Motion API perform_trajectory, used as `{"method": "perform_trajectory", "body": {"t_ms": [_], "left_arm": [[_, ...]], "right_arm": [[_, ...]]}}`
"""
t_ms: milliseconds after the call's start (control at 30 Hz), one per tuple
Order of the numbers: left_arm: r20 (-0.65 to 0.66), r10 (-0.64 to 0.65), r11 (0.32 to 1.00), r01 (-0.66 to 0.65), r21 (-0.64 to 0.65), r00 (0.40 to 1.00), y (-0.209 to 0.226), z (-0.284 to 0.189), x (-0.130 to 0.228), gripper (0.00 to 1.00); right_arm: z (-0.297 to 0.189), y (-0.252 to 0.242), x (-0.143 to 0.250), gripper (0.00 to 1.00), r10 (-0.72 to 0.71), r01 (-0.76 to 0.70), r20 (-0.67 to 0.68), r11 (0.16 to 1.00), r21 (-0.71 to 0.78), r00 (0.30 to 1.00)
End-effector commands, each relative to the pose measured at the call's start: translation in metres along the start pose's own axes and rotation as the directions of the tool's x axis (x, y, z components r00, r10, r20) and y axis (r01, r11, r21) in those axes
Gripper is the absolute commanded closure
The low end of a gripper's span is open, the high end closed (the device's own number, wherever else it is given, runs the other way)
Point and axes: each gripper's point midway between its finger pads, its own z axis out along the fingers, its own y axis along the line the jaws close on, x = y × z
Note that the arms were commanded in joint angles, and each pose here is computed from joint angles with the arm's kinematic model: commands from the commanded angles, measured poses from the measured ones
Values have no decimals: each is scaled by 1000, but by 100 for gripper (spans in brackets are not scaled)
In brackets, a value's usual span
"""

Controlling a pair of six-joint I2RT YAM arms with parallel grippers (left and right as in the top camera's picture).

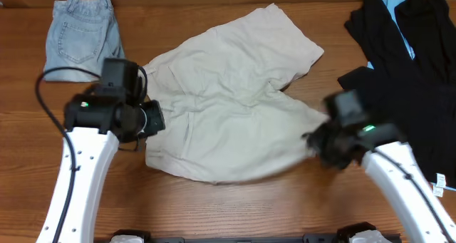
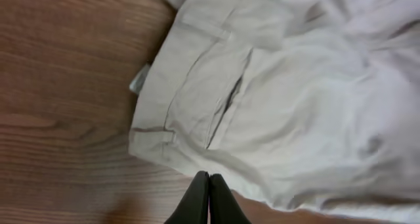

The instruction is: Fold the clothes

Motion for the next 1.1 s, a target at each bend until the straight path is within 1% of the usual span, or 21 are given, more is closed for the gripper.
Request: {"method": "perform_trajectory", "body": {"t_ms": [0, 100, 133, 200, 267, 300, 433, 467, 567, 600, 633, 667, 700, 733, 800, 833, 867, 933, 967, 1067], "left_arm": [[-28, 47, 993, -43, 110, 998, -20, -20, 7, 96], [-120, 60, 988, -42, 150, 991, -28, -14, 28, 96], [-169, 74, 987, -47, 156, 983, -31, -10, 42, 96], [-240, 63, 990, -30, 140, 969, -31, -1, 61, 96], [-322, 44, 995, -11, 103, 946, -30, 16, 87, 91], [-350, 46, 996, -15, 92, 936, -29, 24, 98, 87], [-403, 116, 992, -87, 90, 908, -32, 51, 130, 57], [-406, 143, 989, -113, 98, 903, -34, 57, 137, 53], [-390, 225, 973, -188, 132, 893, -44, 75, 150, 43], [-371, 264, 964, -225, 146, 891, -48, 84, 154, 37], [-353, 283, 958, -248, 141, 892, -48, 89, 155, 34], [-331, 297, 955, -272, 121, 896, -46, 94, 153, 34], [-283, 320, 947, -316, 60, 904, -38, 104, 147, 28], [-260, 327, 943, -333, 21, 909, -32, 109, 143, 26], [-238, 324, 937, -346, -55, 916, -17, 115, 139, 25], [-237, 312, 937, -339, -81, 920, -12, 117, 139, 24], [-231, 274, 941, -309, -136, 934, -2, 119, 139, 20], [-225, 225, 952, -263, -158, 948, 3, 118, 137, 19], [-218, 194, 958, -233, -167, 956, 3, 119, 136, 16], [-198, 63, 974, -104, -204, 978, 6, 119, 136, 16]], "right_arm": [[-42, 19, -39, 96, -93, 106, 147, 991, -86, 985], [-45, 19, -43, 96, -97, 111, 156, 990, -87, 983], [-44, 19, -43, 96, -106, 119, 152, 990, -81, 983], [-42, 18, -42, 96, -107, 119, 146, 990, -75, 983], [-40, 18, -43, 96, -111, 123, 145, 990, -72, 983], [-40, 19, -43, 96, -114, 126, 145, 989, -72, 983], [-39, 19, -44, 96, -140, 151, 146, 986, -66, 979], [-39, 20, -44, 96, -155, 165, 147, 984, -65, 977], [-39, 19, -44, 96, -161, 172, 150, 983, -62, 975], [-39, 19, -44, 96, -161, 172, 150, 983, -62, 975], [-39, 19, -44, 96, -161, 172, 150, 983, -62, 975], [-39, 19, -44, 96, -161, 172, 150, 983, -62, 975], [-38, 19, -44, 96, -162, 172, 149, 983, -61, 976], [-38, 19, -44, 96, -162, 172, 148, 983, -59, 976], [-35, 17, -43, 96, -162, 171, 142, 984, -53, 977], [-34, 16, -43, 96, -161, 170, 140, 984, -52, 977], [-33, 15, -42, 96, -162, 170, 137, 984, -48, 977], [-32, 15, -41, 96, -162, 170, 135, 984, -47, 977], [-32, 15, -41, 96, -162, 170, 135, 984, -47, 977], [-32, 15, -42, 96, -162, 170, 136, 984, -47, 977]]}}
